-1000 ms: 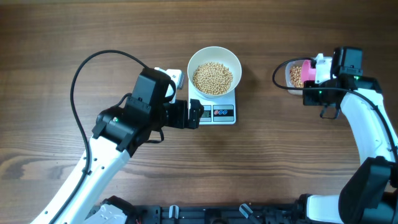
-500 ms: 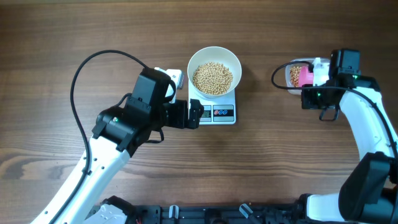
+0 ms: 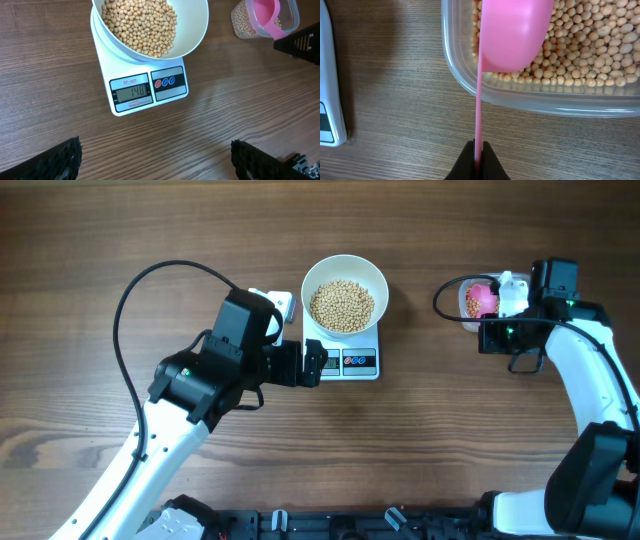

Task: Scoop item into bowl and weigh 150g on scale
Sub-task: 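Dip the scoop into the soybeans for a small amount, then lift the scoop and move it over the bowl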

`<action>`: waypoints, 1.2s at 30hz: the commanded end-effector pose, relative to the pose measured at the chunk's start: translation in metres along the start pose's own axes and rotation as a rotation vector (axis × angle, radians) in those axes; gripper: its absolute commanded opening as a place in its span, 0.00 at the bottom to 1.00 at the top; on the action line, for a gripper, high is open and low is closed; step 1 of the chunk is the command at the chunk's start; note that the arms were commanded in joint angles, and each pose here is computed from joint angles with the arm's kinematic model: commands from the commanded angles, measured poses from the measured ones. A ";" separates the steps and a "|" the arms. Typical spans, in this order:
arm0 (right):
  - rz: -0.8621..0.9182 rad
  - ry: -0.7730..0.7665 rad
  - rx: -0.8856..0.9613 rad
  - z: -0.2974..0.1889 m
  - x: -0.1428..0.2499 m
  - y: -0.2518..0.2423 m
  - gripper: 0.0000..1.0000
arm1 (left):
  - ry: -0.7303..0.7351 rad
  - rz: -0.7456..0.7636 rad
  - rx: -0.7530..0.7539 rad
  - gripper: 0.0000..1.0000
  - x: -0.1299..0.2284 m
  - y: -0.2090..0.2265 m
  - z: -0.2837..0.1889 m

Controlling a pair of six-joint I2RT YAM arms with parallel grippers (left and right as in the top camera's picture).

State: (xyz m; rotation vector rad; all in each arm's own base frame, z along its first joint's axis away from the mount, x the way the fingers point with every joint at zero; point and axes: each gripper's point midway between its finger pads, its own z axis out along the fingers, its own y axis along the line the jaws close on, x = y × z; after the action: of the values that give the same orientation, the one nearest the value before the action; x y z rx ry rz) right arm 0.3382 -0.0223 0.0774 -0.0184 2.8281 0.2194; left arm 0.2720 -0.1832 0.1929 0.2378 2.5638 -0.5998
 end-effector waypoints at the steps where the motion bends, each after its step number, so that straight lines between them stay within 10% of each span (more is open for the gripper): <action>1: 0.028 -0.020 0.011 -0.005 -0.005 -0.003 0.04 | -0.011 0.012 0.012 1.00 -0.005 -0.005 -0.002; 17: 0.369 -0.292 -0.581 -0.081 -0.022 -0.013 0.04 | -0.011 0.012 0.012 1.00 -0.005 -0.005 -0.002; 26: 0.271 -0.344 -0.965 -0.120 -0.056 0.062 0.04 | -0.011 0.012 0.012 1.00 -0.005 -0.005 -0.002; 36: -0.038 -0.224 -0.770 -0.067 -0.054 0.167 0.04 | -0.011 0.012 0.012 1.00 -0.005 -0.005 -0.002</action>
State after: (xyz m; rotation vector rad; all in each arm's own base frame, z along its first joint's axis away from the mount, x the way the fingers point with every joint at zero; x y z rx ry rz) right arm 0.3589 0.1220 0.1873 -0.1548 2.3052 1.3456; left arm 0.2721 -0.1833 0.1930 0.2379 2.5634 -0.6000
